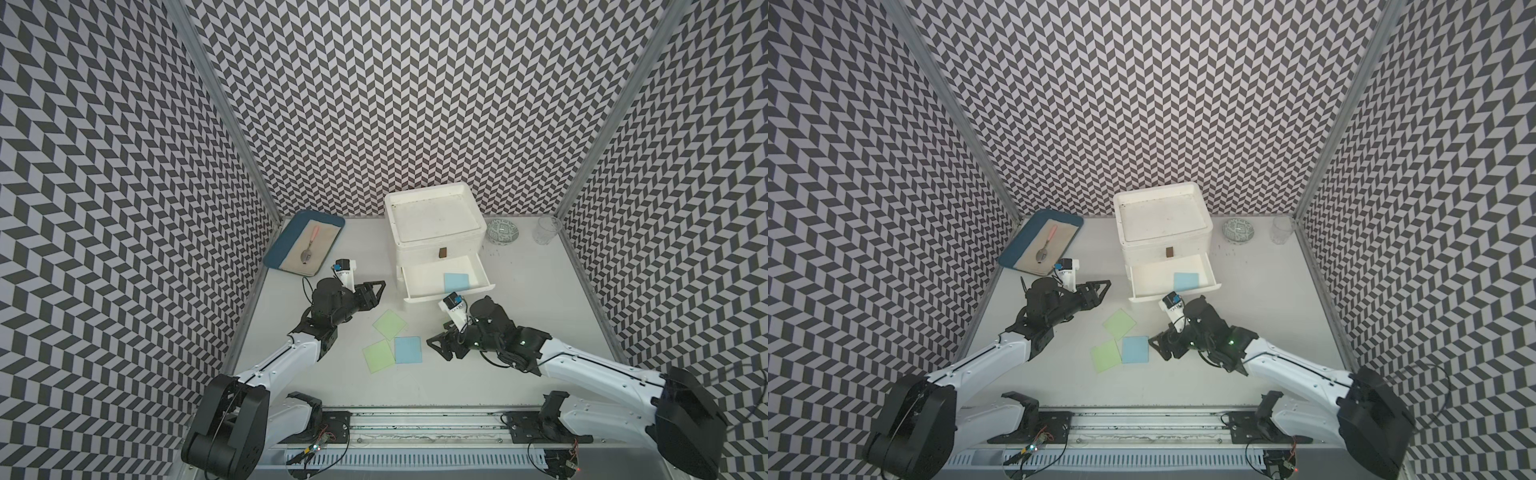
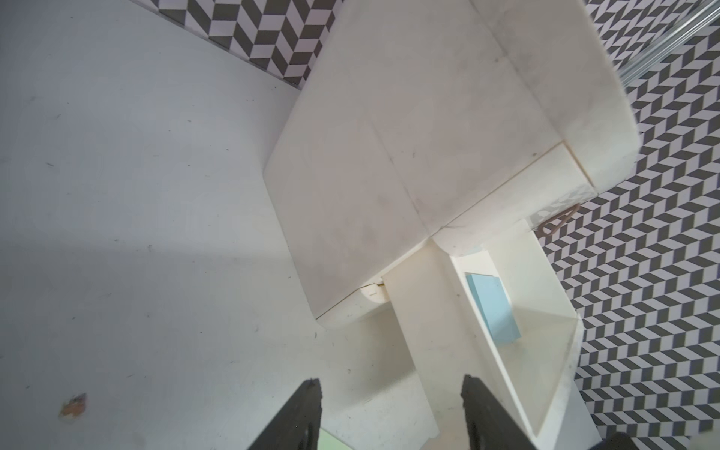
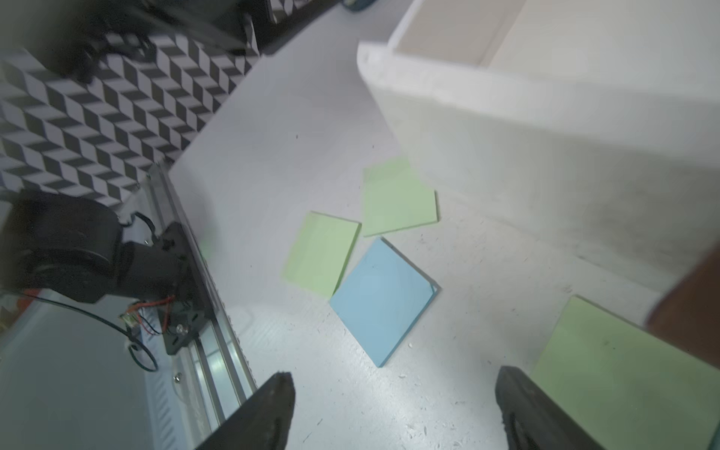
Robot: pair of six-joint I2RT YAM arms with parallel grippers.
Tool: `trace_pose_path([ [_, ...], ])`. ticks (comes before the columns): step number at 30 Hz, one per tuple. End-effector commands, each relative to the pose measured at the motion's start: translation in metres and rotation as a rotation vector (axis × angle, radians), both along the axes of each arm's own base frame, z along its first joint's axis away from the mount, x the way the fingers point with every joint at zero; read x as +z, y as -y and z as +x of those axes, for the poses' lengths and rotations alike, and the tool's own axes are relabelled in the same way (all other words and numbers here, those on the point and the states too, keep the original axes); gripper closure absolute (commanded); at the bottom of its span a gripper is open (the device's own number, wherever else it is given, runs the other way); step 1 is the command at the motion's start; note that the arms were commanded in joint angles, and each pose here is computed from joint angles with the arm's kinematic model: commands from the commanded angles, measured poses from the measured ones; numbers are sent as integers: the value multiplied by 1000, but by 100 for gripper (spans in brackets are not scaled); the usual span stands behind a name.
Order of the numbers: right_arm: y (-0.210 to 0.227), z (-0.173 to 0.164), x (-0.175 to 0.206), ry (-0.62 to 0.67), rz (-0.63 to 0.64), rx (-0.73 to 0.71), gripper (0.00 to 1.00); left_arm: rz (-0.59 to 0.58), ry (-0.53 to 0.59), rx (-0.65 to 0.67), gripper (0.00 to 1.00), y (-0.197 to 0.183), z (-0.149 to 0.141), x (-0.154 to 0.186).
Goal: Please put the sticky notes in the drawer by color
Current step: Place the sticky notes in the drawer.
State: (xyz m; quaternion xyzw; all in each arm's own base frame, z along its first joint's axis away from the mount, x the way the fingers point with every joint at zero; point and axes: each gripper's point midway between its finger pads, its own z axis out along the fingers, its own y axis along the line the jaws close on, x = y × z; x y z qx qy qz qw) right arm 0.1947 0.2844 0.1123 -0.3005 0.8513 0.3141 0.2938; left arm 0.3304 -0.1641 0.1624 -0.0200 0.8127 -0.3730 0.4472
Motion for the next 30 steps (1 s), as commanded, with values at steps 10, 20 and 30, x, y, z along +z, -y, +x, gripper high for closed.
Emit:
trace_pose_path([
  [10,-91,27,-27,71,-99,172,13,75,29,78,39,-20,11,-5],
  [20,-83,22,-75,-3,-205,182,13,70,17,70,39,-20,12,-9],
  [30,-60,-23,-100,-89,-291,215,13,64,9,65,39,-20,12,-11],
])
